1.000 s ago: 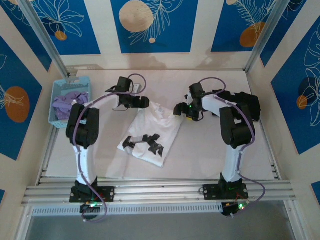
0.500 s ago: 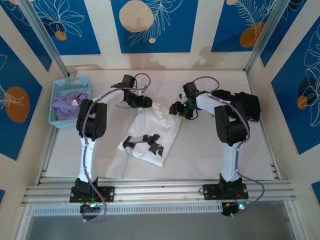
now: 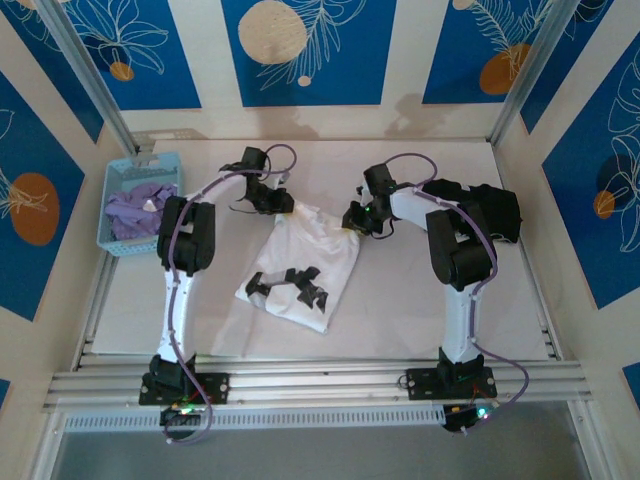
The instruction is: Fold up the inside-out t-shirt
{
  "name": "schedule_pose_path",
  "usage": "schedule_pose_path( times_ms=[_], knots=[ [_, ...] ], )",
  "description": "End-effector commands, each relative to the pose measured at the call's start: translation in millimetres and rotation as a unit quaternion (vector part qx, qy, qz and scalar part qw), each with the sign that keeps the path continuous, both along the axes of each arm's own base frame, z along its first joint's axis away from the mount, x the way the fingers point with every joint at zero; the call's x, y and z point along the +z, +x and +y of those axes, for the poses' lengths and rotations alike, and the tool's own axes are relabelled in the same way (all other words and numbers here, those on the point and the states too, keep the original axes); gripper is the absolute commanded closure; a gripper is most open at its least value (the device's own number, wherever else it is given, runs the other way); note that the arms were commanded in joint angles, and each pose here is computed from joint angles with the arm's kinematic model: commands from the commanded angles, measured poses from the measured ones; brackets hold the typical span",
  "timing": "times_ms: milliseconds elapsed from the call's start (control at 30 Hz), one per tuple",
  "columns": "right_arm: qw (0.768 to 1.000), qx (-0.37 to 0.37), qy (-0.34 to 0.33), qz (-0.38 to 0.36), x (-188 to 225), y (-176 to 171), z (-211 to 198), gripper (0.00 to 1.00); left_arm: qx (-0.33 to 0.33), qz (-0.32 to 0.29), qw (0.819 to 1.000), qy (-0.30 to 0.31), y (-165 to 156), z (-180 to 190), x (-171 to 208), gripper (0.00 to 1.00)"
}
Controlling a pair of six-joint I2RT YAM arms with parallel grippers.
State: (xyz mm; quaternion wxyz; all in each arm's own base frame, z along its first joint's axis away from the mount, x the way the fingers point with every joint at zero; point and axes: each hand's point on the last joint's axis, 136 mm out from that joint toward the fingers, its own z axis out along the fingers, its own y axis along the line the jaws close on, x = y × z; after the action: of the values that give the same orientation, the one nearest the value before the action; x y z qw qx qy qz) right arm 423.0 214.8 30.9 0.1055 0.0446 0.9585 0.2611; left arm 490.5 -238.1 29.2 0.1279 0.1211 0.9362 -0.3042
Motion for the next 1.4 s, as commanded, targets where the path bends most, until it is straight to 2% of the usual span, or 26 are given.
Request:
schedule_pose_path(
  times_ms=[0, 67, 267, 467, 633, 800, 1033, 1133, 1200, 1267, 1367],
  knots=[
    [0.999, 0.000, 0.024, -0.028, 15, 11, 5, 0.82, -0.017, 0.016, 0.999, -0.033, -5, -17, -3, 0.91],
    [0.999, 0.001, 0.026, -0.039, 20, 14, 4, 0.86, -0.016, 0.010, 0.999, -0.044, -2, -19, 5, 1.00],
    [0.997, 0.001, 0.028, -0.075, 40, 22, -7, 0.94, 0.009, -0.032, 0.996, -0.079, 11, -11, 45, 1.00],
    [0.994, 0.001, 0.035, -0.104, 53, 28, -14, 0.97, 0.066, -0.065, 0.990, -0.103, 21, 15, 64, 1.00],
    [0.989, 0.013, 0.050, -0.138, 73, 45, -6, 0.99, 0.085, -0.098, 0.985, -0.112, 32, 18, 84, 1.00],
    [0.978, 0.022, 0.046, -0.204, 125, 74, -8, 0.99, 0.103, -0.149, 0.976, -0.117, 53, 22, 128, 1.00],
    [0.945, 0.033, 0.055, -0.319, 238, 109, -15, 0.99, 0.119, -0.253, 0.951, -0.133, 79, 33, 237, 1.00],
    [0.928, 0.050, 0.058, -0.365, 279, 107, -13, 0.99, 0.122, -0.293, 0.938, -0.140, 75, 38, 278, 1.00],
    [0.919, 0.063, 0.064, -0.383, 296, 98, -10, 0.99, 0.121, -0.302, 0.934, -0.145, 67, 39, 291, 1.00],
    [0.915, 0.078, 0.067, -0.391, 300, 85, -5, 0.99, 0.119, -0.307, 0.932, -0.152, 55, 38, 296, 1.00],
    [0.915, 0.098, 0.068, -0.385, 284, 60, 3, 0.99, 0.119, -0.301, 0.932, -0.165, 30, 39, 283, 1.00]
  ],
)
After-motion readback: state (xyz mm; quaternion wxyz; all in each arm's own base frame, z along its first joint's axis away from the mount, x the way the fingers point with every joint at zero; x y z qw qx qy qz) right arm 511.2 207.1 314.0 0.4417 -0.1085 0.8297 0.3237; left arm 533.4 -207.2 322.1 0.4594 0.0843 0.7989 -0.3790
